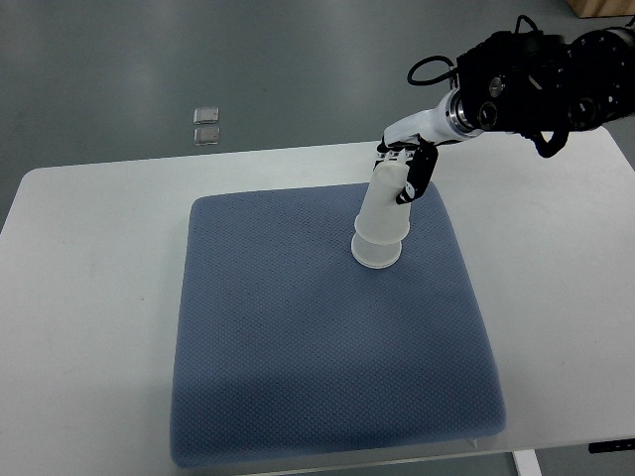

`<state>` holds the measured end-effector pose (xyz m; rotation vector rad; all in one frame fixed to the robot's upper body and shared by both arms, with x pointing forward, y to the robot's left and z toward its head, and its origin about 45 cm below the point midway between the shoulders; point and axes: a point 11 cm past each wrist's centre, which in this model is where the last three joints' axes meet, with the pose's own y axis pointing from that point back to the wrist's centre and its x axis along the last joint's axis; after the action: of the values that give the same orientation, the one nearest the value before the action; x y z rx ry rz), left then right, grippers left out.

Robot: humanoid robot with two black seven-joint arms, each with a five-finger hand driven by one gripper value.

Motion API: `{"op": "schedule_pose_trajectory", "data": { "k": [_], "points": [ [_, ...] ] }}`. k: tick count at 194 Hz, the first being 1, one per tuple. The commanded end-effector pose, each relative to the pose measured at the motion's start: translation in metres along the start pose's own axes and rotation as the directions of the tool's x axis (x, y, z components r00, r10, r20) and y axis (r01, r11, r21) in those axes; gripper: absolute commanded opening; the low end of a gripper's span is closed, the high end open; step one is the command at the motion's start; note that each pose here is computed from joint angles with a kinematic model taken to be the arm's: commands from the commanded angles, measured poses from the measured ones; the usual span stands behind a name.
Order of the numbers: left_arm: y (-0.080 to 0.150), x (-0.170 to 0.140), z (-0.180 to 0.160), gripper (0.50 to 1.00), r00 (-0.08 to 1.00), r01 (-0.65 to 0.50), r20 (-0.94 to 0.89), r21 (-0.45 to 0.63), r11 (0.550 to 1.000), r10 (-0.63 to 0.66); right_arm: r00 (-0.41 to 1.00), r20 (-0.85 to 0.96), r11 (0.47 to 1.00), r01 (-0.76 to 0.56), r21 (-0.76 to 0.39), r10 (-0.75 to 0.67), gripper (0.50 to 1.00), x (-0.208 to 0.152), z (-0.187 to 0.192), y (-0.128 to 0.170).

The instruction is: Stack paper cups

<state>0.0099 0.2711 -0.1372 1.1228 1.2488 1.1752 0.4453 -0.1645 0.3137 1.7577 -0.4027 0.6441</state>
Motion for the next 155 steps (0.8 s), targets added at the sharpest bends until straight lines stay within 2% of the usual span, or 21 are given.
{"op": "schedule_pose_trajectory", "data": {
  "k": [1,28,37,46,59,73,120,137,155],
  "points": [
    [0.000,0.000,0.000,1.000,1.000,-0.001,0.000,0.000,1.000,0.001,1.000,-0.002,1.000,-0.003,0.004,0.003,0.682,0.000,-0.002,-0.001],
    [0.000,0.000,0.000,1.000,1.000,0.000,0.001,0.000,1.000,0.000,1.000,-0.002,1.000,0.002,0.004,-0.002,0.764,-0.002,-0.002,-0.003],
    [0.000,0.000,0.000,1.000,1.000,0.000,0.001,0.000,1.000,0.000,1.000,-0.001,1.000,0.002,0.005,-0.002,0.829,-0.003,-0.002,-0.003],
    [0.000,0.000,0.000,1.000,1.000,-0.001,0.000,0.000,1.000,0.001,1.000,-0.001,1.000,0.002,0.005,-0.002,0.860,-0.003,-0.002,-0.003],
    [0.000,0.000,0.000,1.000,1.000,0.000,0.001,0.000,1.000,0.000,1.000,0.001,1.000,0.003,0.005,-0.003,0.862,-0.003,-0.002,-0.003],
    [0.000,-0.001,0.000,1.000,1.000,0.002,0.001,0.000,1.000,-0.002,1.000,0.003,1.000,0.000,0.006,0.000,0.897,-0.002,-0.002,-0.002],
    [0.000,0.000,0.000,1.000,1.000,0.000,0.002,0.000,1.000,0.000,1.000,0.022,1.000,-0.022,0.009,0.022,0.903,0.007,0.002,0.003],
    [0.000,0.000,0.000,1.000,1.000,0.000,0.002,0.000,1.000,0.000,0.994,0.082,0.997,-0.077,0.022,0.075,0.903,0.024,0.006,0.009],
    [0.000,-0.001,0.000,1.000,1.000,0.003,0.002,0.000,1.000,-0.003,0.956,0.250,0.980,-0.179,0.086,0.152,0.903,0.056,0.002,0.021]
  ]
}}
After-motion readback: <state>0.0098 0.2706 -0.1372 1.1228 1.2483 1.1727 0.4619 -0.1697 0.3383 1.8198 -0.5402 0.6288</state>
